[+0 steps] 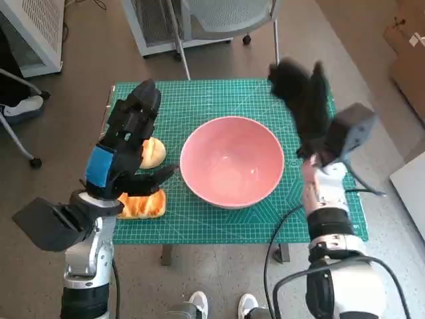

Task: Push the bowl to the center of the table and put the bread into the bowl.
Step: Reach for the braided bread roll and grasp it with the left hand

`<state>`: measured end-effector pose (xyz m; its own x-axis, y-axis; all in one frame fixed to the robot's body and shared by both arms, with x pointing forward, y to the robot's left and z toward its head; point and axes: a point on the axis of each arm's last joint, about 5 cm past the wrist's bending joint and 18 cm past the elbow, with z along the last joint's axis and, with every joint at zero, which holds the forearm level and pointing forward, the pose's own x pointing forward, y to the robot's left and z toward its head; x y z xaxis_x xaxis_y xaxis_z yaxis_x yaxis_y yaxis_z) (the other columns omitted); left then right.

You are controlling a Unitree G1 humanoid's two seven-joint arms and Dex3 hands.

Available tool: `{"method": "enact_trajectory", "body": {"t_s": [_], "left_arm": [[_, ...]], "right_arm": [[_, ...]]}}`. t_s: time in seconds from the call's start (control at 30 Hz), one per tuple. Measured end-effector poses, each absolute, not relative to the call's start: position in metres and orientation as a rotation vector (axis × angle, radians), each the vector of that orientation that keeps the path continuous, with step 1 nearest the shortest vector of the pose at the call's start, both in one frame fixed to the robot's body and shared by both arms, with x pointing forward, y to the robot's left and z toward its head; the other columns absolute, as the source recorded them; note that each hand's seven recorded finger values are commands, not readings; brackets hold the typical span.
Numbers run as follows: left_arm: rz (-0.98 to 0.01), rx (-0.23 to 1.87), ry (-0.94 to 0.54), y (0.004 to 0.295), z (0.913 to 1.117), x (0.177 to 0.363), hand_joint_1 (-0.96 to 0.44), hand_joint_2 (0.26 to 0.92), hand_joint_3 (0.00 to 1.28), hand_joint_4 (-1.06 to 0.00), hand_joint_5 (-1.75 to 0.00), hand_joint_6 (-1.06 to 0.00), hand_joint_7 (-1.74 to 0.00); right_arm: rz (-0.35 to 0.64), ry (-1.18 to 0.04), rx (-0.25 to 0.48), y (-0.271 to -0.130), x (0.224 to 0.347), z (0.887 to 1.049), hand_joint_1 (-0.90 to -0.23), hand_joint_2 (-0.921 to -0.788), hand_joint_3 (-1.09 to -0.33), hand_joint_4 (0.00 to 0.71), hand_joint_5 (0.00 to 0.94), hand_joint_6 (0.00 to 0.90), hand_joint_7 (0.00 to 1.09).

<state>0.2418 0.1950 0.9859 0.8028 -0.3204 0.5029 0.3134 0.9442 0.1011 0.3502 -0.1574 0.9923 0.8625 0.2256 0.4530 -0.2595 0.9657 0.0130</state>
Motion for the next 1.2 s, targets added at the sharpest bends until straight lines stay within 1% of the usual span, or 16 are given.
{"method": "enact_trajectory", "body": {"t_s": [0.07, 0.17, 0.23, 0.33, 0.43, 0.53, 0.63, 0.7, 0.73, 0.77, 0.83, 0.93, 1.0, 1.07, 1.17, 1.2], "left_arm": [[-0.338, 0.017, -0.541, 0.195, 0.986, 0.242, -0.32, 0.626, 0.45, -0.04, -0.01, 0.00, -0.44], [-0.336, 0.022, -0.540, 0.195, 0.986, 0.242, -0.33, 0.629, 0.44, -0.04, -0.01, 0.00, -0.44], [-0.335, 0.024, -0.540, 0.195, 0.986, 0.242, -0.33, 0.631, 0.44, -0.04, -0.01, 0.00, -0.44], [-0.334, 0.026, -0.540, 0.196, 0.986, 0.242, -0.33, 0.632, 0.44, -0.04, -0.01, 0.00, -0.44], [-0.337, 0.032, -0.541, 0.196, 0.987, 0.242, -0.35, 0.637, 0.43, -0.04, -0.01, 0.00, -0.45], [-0.341, 0.076, -0.541, 0.203, 0.991, 0.241, -0.35, 0.643, 0.41, -0.04, -0.01, 0.00, -0.42], [-0.340, 0.181, -0.530, 0.214, 1.001, 0.238, -0.33, 0.641, 0.39, -0.04, -0.01, 0.00, -0.40], [-0.341, 0.277, -0.504, 0.223, 1.010, 0.235, -0.31, 0.649, 0.35, -0.04, 0.00, 0.00, -0.40], [-0.343, 0.331, -0.485, 0.227, 1.015, 0.233, -0.29, 0.663, 0.30, -0.03, 0.00, 0.00, -0.39], [-0.343, 0.395, -0.455, 0.232, 1.021, 0.230, -0.29, 0.671, 0.28, -0.03, 0.00, 0.00, -0.38], [-0.342, 0.496, -0.394, 0.238, 1.031, 0.225, -0.25, 0.702, 0.19, -0.03, 0.00, -0.04, -0.32], [-0.333, 0.608, -0.302, 0.244, 1.043, 0.217, -0.23, 0.720, 0.14, -0.03, 0.00, -0.06, -0.29], [-0.325, 0.646, -0.263, 0.245, 1.047, 0.214, -0.22, 0.726, 0.12, -0.03, 0.00, -0.06, -0.28], [-0.315, 0.671, -0.230, 0.244, 1.049, 0.212, -0.20, 0.718, 0.07, -0.05, 0.00, -0.16, -0.18], [-0.295, 0.761, -0.140, 0.239, 1.053, 0.209, -0.21, 0.717, 0.03, -0.07, 0.00, -0.24, -0.09], [-0.284, 0.792, -0.105, 0.238, 1.054, 0.208, -0.21, 0.717, 0.03, -0.07, 0.00, -0.25, -0.08]], "right_arm": [[0.271, -0.527, 0.081, -0.163, 0.348, 0.995, -0.547, -0.921, -0.771, 0.283, 0.004, 0.335, 0.01], [0.301, -0.649, 0.096, -0.170, 0.344, 1.001, -0.554, -0.921, -0.748, 0.287, 0.005, 0.348, 0.02], [0.315, -0.714, 0.099, -0.174, 0.341, 1.006, -0.556, -0.921, -0.741, 0.287, 0.005, 0.352, 0.02], [0.321, -0.754, 0.105, -0.178, 0.340, 1.009, -0.558, -0.921, -0.736, 0.288, 0.005, 0.356, 0.02], [0.322, -0.789, 0.100, -0.181, 0.336, 1.010, -0.599, -0.921, -0.668, 0.315, 0.015, 0.396, 0.04], [0.324, -0.841, 0.089, -0.182, 0.329, 1.012, -0.598, -0.921, -0.638, 0.335, 0.020, 0.409, 0.04], [0.325, -0.866, 0.078, -0.183, 0.325, 1.013, -0.594, -0.921, -0.624, 0.349, 0.023, 0.414, 0.04], [0.323, -0.874, 0.075, -0.183, 0.323, 1.013, -0.591, -0.921, -0.619, 0.355, 0.024, 0.415, 0.04], [0.322, -0.877, 0.073, -0.184, 0.322, 1.013, -0.588, -0.921, -0.617, 0.357, 0.023, 0.416, 0.04], [0.322, -0.878, 0.072, -0.184, 0.322, 1.013, -0.587, -0.921, -0.616, 0.359, 0.023, 0.416, 0.04], [0.319, -0.880, 0.071, -0.184, 0.321, 1.012, -0.586, -0.921, -0.614, 0.361, 0.022, 0.416, 0.04], [0.315, -0.881, 0.071, -0.183, 0.321, 1.013, -0.585, -0.921, -0.613, 0.363, 0.020, 0.417, 0.04], [0.315, -0.880, 0.072, -0.182, 0.321, 1.013, -0.585, -0.921, -0.613, 0.364, 0.019, 0.417, 0.04], [0.316, -0.880, 0.073, -0.182, 0.321, 1.013, -0.589, -0.921, -0.611, 0.365, 0.017, 0.418, 0.04], [0.321, -0.879, 0.075, -0.180, 0.321, 1.013, -0.593, -0.921, -0.610, 0.366, 0.015, 0.419, 0.04], [0.323, -0.879, 0.077, -0.179, 0.321, 1.012, -0.594, -0.921, -0.610, 0.366, 0.015, 0.419, 0.04]]}}
